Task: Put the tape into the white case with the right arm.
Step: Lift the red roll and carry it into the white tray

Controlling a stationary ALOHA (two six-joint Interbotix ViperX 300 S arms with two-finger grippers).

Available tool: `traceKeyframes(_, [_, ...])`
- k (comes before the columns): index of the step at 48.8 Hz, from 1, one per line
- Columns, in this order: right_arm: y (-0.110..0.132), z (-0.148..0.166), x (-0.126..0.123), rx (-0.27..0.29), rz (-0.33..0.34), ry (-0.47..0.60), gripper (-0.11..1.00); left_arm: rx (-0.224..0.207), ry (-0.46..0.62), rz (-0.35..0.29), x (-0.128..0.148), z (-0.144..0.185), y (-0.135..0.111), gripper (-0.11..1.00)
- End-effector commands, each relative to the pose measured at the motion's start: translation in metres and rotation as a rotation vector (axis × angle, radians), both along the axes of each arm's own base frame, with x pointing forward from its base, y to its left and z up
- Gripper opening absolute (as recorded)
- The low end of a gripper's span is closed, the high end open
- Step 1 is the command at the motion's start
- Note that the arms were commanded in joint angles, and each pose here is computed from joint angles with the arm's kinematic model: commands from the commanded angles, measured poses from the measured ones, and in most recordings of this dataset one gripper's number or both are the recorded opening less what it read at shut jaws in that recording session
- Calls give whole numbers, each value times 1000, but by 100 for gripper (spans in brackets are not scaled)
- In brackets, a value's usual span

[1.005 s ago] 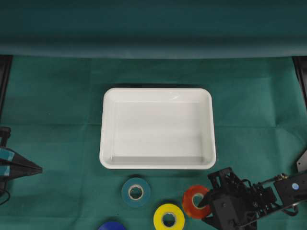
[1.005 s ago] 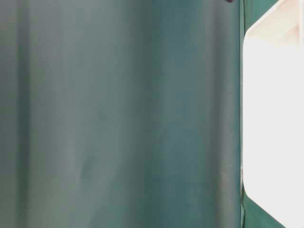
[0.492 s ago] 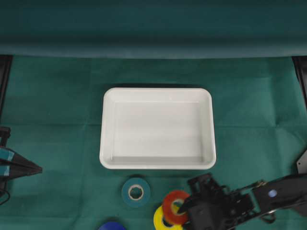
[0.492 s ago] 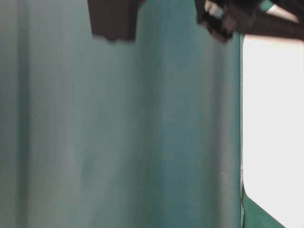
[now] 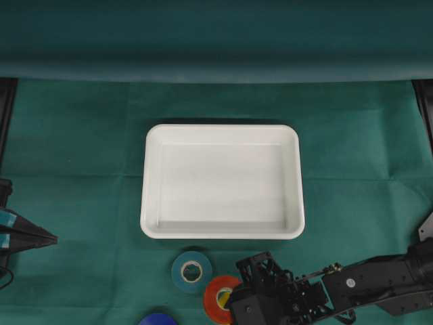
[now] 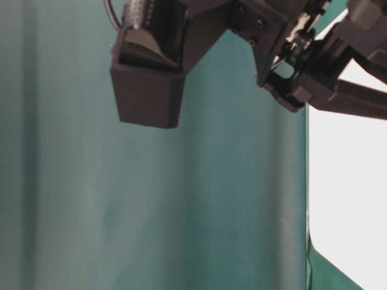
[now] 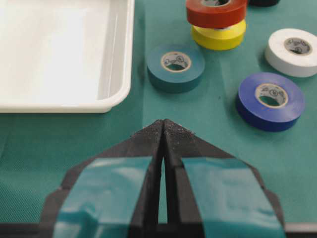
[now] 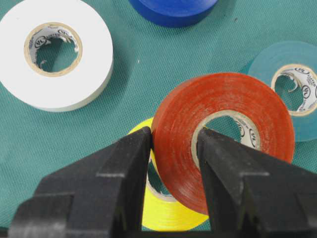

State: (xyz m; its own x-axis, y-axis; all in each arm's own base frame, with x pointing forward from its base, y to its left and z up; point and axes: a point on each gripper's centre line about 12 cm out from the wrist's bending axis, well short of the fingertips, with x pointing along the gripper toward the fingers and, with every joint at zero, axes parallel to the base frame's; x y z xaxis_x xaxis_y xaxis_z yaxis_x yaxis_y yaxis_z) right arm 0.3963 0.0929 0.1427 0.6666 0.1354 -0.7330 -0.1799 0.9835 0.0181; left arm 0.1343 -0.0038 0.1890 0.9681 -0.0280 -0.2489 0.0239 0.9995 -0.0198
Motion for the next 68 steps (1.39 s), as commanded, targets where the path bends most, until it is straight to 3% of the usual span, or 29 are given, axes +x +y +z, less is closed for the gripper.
traceKeyframes(1, [-9, 15, 7, 8, -25, -39, 2, 0, -6, -3, 1, 4, 0, 0])
traceKeyframes(19, [-73, 21, 9, -18, -174, -11, 2, -2, -6, -1, 1, 2, 0, 0])
traceKeyframes(29, [-106, 24, 9, -89, -201, -25, 2, -2, -8, -1, 1, 3, 0, 0])
traceKeyframes(43, [-117, 37, 9, -101, -217, -62, 2, -2, -8, -1, 1, 2, 0, 0])
traceKeyframes(68, [-150, 24, 9, -111, -283, -48, 2, -2, -8, -3, 1, 2, 0, 0])
